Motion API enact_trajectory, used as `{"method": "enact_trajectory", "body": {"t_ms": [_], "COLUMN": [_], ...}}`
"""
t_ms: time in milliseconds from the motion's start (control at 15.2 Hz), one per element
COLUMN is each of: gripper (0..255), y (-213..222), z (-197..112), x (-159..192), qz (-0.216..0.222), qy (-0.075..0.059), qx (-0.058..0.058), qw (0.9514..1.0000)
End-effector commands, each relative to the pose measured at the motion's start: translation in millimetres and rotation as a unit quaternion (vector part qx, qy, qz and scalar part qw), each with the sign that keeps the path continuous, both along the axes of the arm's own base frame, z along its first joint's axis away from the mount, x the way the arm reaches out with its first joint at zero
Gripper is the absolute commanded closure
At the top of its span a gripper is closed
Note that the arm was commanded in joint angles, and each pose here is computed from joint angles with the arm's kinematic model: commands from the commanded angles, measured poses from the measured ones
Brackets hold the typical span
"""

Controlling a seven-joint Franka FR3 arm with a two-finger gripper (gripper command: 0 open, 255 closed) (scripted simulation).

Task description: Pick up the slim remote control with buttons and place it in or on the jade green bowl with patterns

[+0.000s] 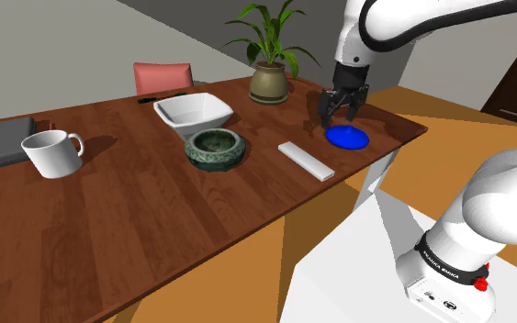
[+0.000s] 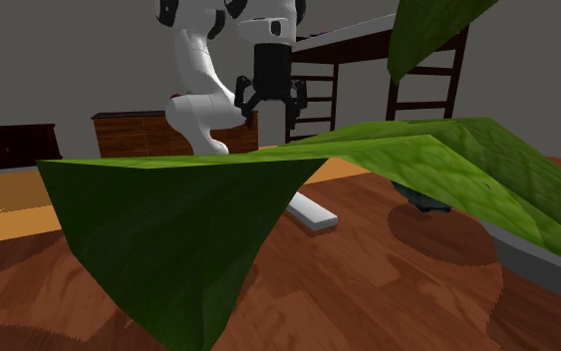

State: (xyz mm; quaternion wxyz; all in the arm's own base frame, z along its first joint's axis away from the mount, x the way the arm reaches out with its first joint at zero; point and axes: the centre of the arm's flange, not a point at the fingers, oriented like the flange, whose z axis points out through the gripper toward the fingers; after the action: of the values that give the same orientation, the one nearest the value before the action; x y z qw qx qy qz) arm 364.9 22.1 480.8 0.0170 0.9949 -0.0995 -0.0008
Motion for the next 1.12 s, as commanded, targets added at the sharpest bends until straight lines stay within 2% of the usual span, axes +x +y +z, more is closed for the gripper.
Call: {"method": "enact_trajectory", "body": {"t_ms": [0,462,1056], "gripper": [0,0,0], "y": [3.6,20.1,21.0], "z": [-24.0,-102.8,-150.4], "x": [13.8,59.4,63.3], "qz": [-0.003,-0.012,-0.012], "qy": [0.0,0.003,0.003], "qx": [0.002,0.007,0.008], "qw": [1.0,0.9999,0.9999]}}
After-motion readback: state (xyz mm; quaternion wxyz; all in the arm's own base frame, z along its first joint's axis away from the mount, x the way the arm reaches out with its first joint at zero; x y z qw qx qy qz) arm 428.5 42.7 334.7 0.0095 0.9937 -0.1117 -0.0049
